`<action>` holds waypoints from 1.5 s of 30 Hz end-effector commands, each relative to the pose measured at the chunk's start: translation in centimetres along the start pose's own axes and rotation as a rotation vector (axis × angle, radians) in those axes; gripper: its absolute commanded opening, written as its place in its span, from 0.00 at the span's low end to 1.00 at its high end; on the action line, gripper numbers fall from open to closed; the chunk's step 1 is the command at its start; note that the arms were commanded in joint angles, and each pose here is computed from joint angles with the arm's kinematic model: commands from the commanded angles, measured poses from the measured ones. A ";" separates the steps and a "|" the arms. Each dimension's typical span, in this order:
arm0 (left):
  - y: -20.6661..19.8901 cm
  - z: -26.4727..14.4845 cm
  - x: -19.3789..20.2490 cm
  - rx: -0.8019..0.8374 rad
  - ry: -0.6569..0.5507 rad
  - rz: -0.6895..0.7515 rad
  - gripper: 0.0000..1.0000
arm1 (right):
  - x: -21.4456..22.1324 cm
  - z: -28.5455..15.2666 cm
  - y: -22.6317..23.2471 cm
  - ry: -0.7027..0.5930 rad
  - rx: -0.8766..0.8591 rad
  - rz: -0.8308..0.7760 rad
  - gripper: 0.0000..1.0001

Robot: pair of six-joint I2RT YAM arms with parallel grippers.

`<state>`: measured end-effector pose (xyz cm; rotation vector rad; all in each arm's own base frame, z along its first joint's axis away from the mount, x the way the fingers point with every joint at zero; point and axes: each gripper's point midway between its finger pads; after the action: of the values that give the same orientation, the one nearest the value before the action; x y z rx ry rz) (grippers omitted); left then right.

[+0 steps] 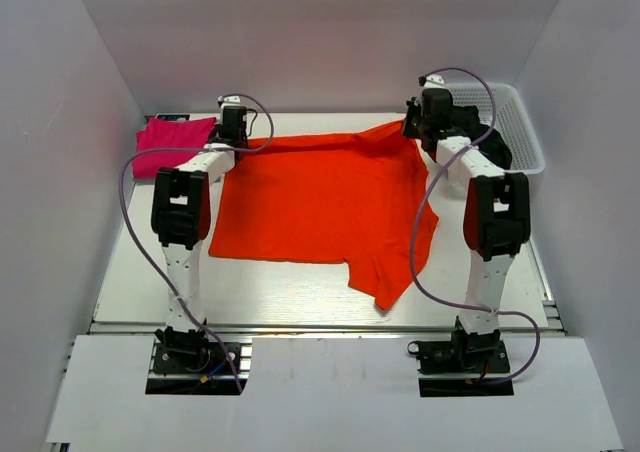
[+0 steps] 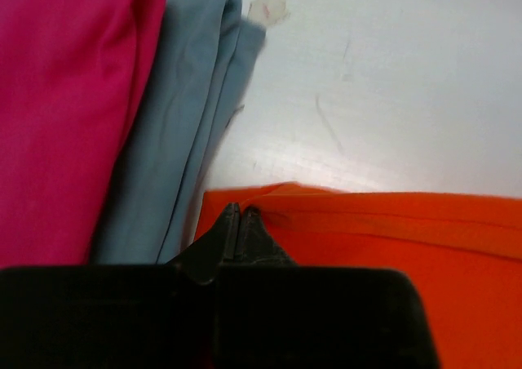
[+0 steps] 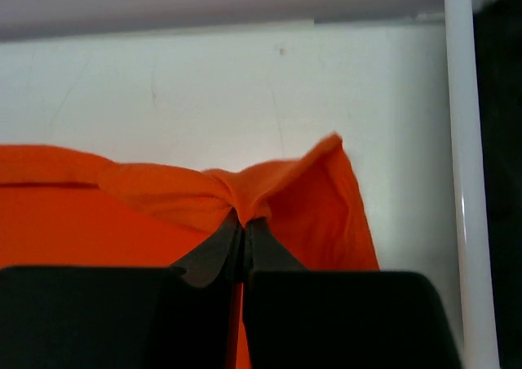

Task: Fold and stack the t-shirts
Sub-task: Fold the flattened tshirt in 1/3 of the way

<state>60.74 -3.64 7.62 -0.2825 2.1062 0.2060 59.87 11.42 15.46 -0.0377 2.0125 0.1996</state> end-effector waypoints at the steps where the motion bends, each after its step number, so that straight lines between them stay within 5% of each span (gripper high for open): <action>1: 0.8 -4.4 -4.6 0.046 -0.091 -0.015 0.00 | -2.6 -4.3 0.8 -0.044 -0.020 0.061 0.00; 29: 4.4 -13.4 8.2 0.080 0.170 -0.030 0.00 | 17.0 -19.6 0.0 0.269 0.079 0.485 0.00; 32: 4.8 -14.1 9.7 0.053 0.245 -0.051 0.01 | 19.0 -19.6 0.0 0.329 0.084 0.492 0.16; 33: 5.0 -14.4 10.3 0.044 0.270 -0.051 0.26 | 19.4 -19.7 -0.1 0.344 0.090 0.489 0.23; 35: 5.4 -15.2 10.7 0.026 0.316 -0.058 0.52 | 19.8 -20.0 -0.8 0.353 0.127 0.469 0.29; 36: 5.6 -15.6 10.8 0.023 0.327 -0.054 0.67 | 19.1 -20.1 -0.8 0.337 0.118 0.440 0.41; 37: 6.1 -15.9 11.0 -0.009 0.344 -0.068 0.89 | 18.5 -20.1 -0.7 0.323 0.109 0.424 0.45; 42: 6.2 -17.6 7.1 -0.010 0.270 -0.113 1.00 | 12.8 -19.2 0.7 0.170 -0.012 0.333 0.58; 45: 3.5 -17.6 4.4 0.138 0.195 -0.140 1.00 | 10.4 -18.3 2.3 0.114 -0.103 0.276 0.72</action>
<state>40.35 -3.53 6.86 -0.4006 2.4440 0.1130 35.14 9.54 8.68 0.3384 2.2981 0.4106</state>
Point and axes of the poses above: each gripper's point midway between its finger pads, its own z axis out along the fingers, its own y axis along the line the jaws close on, x = y × z, and after that the axes turned 2 degrees about -z, right-handed
